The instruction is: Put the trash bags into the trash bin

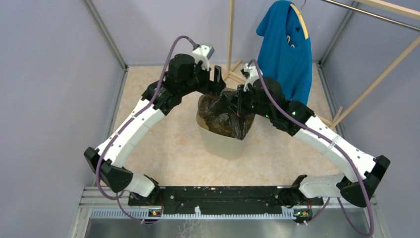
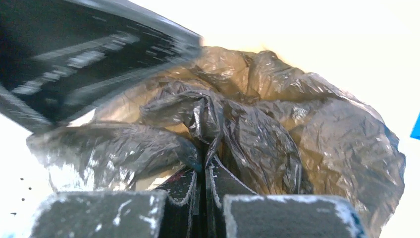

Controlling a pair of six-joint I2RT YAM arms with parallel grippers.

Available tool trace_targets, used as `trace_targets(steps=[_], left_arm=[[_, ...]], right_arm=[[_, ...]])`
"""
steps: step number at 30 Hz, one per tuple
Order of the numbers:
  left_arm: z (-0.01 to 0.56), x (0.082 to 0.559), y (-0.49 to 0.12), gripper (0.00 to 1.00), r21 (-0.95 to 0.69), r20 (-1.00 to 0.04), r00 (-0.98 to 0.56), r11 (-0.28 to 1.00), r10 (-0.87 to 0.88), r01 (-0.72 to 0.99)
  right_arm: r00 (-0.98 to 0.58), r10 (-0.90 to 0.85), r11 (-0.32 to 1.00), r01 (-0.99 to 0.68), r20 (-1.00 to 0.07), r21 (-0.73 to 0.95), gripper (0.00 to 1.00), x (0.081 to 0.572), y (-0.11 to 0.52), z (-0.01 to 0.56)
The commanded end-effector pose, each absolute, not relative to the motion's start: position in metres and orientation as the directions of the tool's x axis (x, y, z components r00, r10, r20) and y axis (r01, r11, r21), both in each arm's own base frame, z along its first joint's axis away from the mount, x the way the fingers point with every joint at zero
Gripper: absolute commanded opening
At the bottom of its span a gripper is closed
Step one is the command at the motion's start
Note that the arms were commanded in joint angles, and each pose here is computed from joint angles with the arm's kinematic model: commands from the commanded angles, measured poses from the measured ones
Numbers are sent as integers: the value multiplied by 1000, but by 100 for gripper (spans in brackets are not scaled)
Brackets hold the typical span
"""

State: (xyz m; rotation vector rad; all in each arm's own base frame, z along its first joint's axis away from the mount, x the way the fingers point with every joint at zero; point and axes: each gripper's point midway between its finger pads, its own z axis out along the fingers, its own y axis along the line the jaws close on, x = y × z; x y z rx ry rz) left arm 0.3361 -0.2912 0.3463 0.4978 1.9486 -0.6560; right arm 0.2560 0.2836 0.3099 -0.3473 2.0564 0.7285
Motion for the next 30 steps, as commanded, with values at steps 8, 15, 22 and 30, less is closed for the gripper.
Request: trace_targets(steps=[8, 15, 22, 30], left_arm=[[376, 286, -225, 92, -192, -941, -338, 820, 2, 540], [354, 260, -228, 90, -277, -917, -399, 768, -31, 577], [350, 256, -241, 87, -323, -907, -418, 723, -53, 610], [391, 229, -262, 78, -411, -904, -401, 555, -148, 723]], right_arm=[[-619, -47, 811, -482, -784, 333, 0, 272, 301, 272], [-650, -105, 844, -459, -753, 279, 0, 286, 307, 242], [-594, -57, 833, -471, -802, 289, 0, 273, 289, 295], [-599, 89, 701, -530, -796, 477, 3, 243, 301, 333]])
